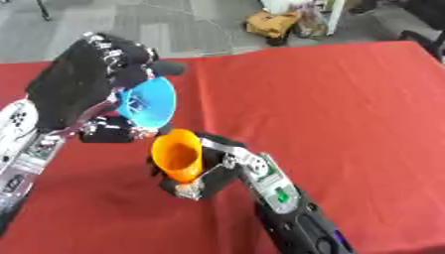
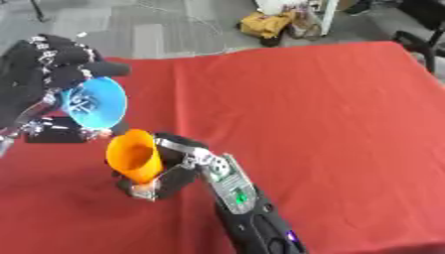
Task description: Pour the contents of one cup into another cup.
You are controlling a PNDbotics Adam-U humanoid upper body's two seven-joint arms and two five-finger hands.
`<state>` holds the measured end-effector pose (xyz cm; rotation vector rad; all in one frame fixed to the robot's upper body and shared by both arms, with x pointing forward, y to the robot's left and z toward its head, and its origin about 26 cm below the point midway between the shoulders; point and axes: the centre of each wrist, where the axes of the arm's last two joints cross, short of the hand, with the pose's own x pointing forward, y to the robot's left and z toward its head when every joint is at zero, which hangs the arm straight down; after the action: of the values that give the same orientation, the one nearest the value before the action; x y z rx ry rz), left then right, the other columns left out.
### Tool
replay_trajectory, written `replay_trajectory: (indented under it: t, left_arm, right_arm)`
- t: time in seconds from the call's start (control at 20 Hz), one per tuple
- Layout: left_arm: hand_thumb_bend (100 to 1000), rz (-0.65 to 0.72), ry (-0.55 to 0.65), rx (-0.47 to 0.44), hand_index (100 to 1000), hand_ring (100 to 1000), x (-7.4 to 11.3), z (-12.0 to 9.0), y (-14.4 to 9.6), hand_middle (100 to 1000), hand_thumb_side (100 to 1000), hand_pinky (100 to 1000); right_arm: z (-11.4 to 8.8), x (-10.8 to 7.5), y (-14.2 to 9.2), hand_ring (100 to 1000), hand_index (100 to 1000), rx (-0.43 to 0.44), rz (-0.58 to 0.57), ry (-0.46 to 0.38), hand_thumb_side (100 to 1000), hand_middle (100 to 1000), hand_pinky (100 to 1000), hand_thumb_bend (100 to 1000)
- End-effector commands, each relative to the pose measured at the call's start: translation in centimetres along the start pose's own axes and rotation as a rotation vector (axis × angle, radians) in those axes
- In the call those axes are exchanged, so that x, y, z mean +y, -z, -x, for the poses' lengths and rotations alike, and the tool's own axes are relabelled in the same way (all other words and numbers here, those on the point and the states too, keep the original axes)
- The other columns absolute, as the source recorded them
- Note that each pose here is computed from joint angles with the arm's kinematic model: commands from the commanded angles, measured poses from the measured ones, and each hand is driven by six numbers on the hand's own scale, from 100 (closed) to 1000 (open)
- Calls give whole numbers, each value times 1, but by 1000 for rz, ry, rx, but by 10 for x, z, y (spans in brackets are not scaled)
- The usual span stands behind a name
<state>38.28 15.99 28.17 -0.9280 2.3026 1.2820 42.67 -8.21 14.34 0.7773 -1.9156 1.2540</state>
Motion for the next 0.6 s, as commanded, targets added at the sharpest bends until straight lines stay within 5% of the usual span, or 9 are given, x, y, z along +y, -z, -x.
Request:
replay_trajectory:
  t: [0.05, 0.6]
  left_arm:
    - [760, -9, 64, -39, 808, 348, 14, 5, 2, 441, 100, 281]
    - [764, 14, 144, -92, 814, 365, 14, 2, -1, 452, 100, 272]
  right_arm:
    - [-9, -6, 5, 675, 730, -24, 1, -25, 100, 318, 815, 100]
    - [-9, -7, 4, 676, 730, -22, 1, -26, 100, 316, 813, 100]
